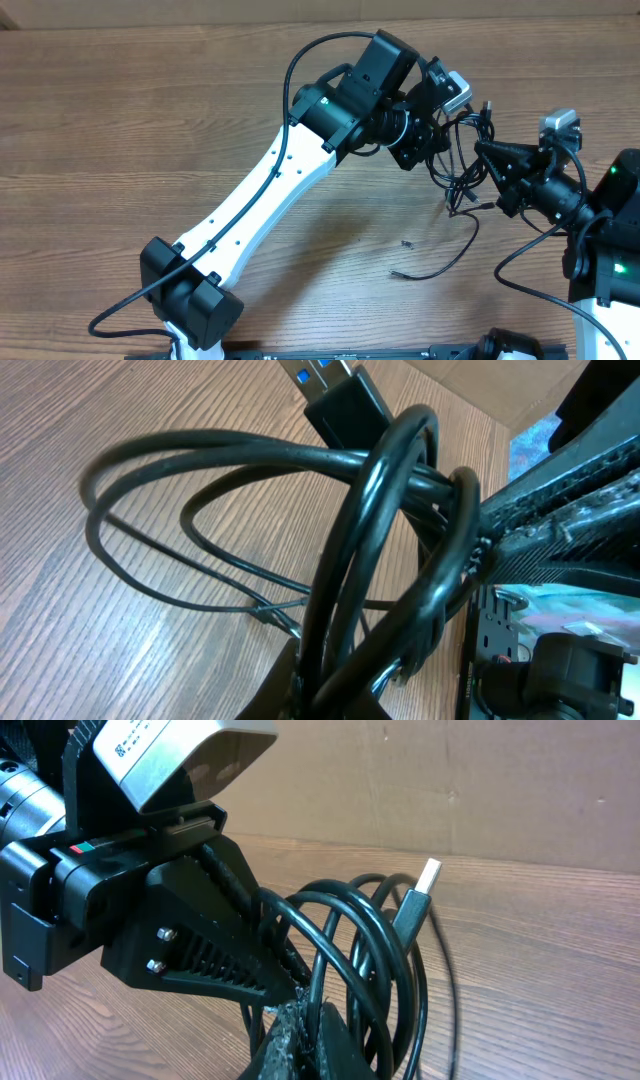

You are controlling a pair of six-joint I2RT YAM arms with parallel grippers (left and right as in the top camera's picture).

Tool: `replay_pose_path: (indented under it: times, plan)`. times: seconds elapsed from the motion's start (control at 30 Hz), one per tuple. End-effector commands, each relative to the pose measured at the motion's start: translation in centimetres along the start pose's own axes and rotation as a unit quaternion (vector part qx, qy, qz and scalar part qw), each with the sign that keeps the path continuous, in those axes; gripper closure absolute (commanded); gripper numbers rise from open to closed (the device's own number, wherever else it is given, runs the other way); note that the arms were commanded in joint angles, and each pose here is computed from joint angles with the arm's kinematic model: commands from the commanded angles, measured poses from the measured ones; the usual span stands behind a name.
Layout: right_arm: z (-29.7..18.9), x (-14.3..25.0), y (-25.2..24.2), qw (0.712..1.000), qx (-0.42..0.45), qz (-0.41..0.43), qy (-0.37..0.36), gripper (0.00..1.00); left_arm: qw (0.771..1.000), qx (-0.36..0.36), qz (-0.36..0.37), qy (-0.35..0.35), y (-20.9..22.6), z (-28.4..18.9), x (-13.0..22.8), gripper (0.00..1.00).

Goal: Untangle cables

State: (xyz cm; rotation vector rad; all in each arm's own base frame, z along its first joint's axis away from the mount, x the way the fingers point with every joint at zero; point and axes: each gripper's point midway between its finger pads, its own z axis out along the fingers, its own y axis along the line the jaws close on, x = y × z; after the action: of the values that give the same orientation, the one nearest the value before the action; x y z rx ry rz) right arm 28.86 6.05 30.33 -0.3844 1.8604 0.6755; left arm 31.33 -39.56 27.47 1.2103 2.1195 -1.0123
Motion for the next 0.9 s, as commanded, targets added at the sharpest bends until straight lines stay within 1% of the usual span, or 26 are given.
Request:
replay_pose_path:
  times: [0.0, 0.17, 0.37, 0.47, 0.5, 0.57, 0.63, 0.67, 0.7, 0.87]
  plan:
    - [-0.1, -0.5, 0.6, 1.000, -0.010, -0.004, -0.004, 0.96, 1.000, 0.009, 0.009, -0.007, -0.3, 0.1, -0.5, 0.96]
    - [-0.1, -0.5, 0.6, 1.000, -0.009, -0.004, -0.004, 0.96, 1.000, 0.011, -0.002, -0.009, -0.4, 0.1, -0.6, 0.96]
    - [-0.1, -0.5, 0.1, 1.000, 0.004, -0.006, -0.003, 0.96, 0.998, 0.056, 0.003, -0.023, -1.9, -0.1, -1.3, 0.96]
    - [-0.1, -0.4, 0.1, 1.000, 0.003, -0.005, -0.002, 0.96, 0.999, 0.036, 0.002, -0.025, -1.1, -0.1, -1.4, 0.96]
    - [-0.1, -0.4, 0.2, 1.000, 0.002, -0.003, -0.001, 0.96, 0.999, 0.023, -0.008, -0.025, -0.6, -0.1, -1.4, 0.96]
    - [-0.1, -0.2, 0.5, 1.000, -0.008, 0.000, 0.001, 0.96, 0.998, -0.018, -0.050, -0.028, 1.2, -0.4, -1.4, 0.96]
    - [-0.2, 0.0, 1.0, 1.000, -0.022, 0.003, 0.004, 0.96, 0.990, -0.068, -0.114, -0.038, 3.7, -1.0, -1.5, 0.96]
    - [-0.2, 0.1, 1.2, 1.000, -0.026, 0.002, 0.005, 0.96, 0.987, -0.080, -0.134, -0.043, 4.4, -1.3, -1.6, 0.96]
    - [-0.2, 0.4, 1.7, 0.999, -0.041, -0.002, 0.009, 0.96, 0.980, -0.093, -0.169, -0.055, 5.7, -2.0, -1.8, 0.96]
    - [-0.4, 0.7, 3.1, 0.997, -0.082, -0.011, 0.011, 0.96, 0.961, -0.111, -0.238, -0.080, 8.7, -3.9, -1.9, 0.96]
